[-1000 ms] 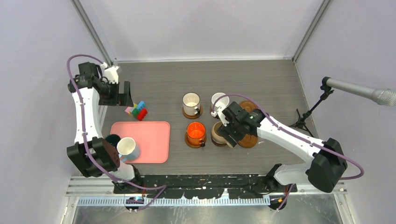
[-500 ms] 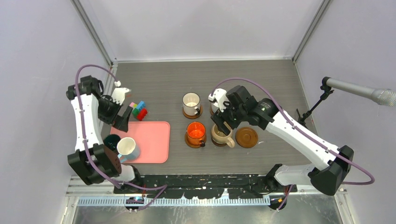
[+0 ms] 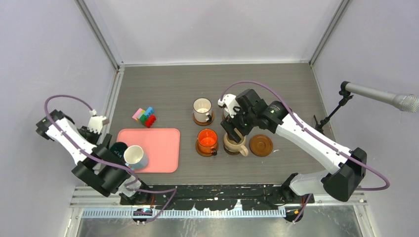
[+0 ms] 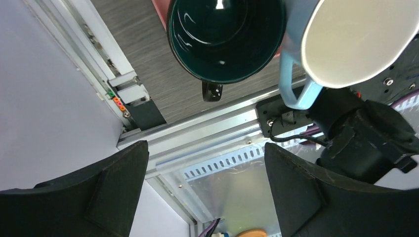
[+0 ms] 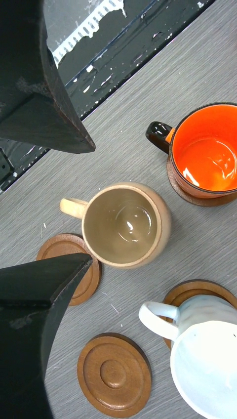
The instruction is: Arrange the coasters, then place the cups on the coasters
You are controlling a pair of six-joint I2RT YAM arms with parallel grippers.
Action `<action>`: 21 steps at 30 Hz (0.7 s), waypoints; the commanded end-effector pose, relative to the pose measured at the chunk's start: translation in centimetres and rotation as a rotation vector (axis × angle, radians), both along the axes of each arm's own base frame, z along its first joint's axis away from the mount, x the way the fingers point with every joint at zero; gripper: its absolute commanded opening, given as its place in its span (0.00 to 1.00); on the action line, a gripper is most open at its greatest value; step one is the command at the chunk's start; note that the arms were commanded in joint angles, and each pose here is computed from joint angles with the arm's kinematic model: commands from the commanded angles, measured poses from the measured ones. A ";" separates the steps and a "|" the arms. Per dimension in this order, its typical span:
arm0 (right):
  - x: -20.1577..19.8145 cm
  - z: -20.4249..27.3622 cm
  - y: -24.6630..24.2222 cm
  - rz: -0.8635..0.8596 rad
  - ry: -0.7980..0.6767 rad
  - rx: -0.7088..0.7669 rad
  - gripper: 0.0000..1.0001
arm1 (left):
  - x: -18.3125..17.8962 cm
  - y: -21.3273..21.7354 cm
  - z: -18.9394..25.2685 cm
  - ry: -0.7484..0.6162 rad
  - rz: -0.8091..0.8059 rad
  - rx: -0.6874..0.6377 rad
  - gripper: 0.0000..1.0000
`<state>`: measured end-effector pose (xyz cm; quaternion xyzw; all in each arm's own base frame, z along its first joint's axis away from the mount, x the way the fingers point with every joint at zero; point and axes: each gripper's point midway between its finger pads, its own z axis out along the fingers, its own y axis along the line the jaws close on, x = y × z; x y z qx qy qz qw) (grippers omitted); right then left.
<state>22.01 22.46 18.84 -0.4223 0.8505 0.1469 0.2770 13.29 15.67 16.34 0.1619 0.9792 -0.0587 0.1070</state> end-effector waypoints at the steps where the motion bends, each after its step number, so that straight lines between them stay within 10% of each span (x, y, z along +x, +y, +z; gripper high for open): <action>1: 1.0 1.7 1.2 -0.002 -0.022 0.056 0.78 | -0.9 1.0 -2.2 -0.007 -0.067 -0.039 0.87; 21: 1.7 1.1 1.8 -0.022 0.014 0.052 0.78 | 2.4 0.5 -8.7 -0.089 -0.093 -0.096 0.68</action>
